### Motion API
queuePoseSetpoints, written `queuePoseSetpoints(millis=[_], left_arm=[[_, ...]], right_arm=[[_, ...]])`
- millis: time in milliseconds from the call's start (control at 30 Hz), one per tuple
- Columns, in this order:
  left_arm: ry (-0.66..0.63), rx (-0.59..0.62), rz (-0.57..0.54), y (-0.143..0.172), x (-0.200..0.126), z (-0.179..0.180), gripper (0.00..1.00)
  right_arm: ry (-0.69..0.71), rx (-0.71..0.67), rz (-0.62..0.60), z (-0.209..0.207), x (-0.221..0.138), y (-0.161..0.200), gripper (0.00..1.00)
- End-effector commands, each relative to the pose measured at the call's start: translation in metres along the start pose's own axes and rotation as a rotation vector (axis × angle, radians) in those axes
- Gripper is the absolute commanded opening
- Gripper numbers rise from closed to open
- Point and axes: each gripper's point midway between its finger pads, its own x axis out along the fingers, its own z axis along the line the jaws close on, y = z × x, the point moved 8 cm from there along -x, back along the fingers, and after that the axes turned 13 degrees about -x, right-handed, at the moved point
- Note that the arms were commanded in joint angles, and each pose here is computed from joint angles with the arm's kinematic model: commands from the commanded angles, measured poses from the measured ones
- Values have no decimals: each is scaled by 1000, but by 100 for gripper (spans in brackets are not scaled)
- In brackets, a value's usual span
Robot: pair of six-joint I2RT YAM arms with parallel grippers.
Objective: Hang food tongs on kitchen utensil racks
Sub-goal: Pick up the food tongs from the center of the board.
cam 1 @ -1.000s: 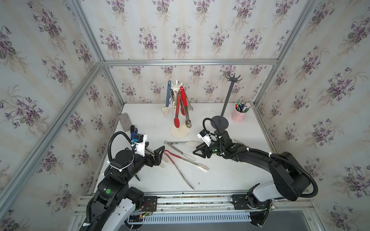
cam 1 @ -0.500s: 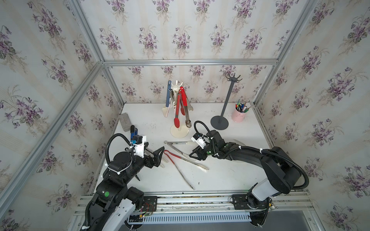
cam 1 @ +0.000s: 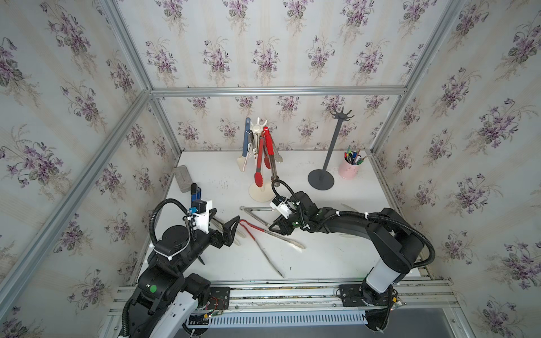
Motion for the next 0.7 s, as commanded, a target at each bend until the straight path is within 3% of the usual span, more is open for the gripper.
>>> queuePoseSetpoints(millis=[0,667], left_arm=[[10,6,-16,-3,-2,-2,99],[-12,10,-24,-3,-3,0,99]], right_arm=[[51,1,-31,-5,4,-9,43],[147,-2,4,-13,36,-16,33]])
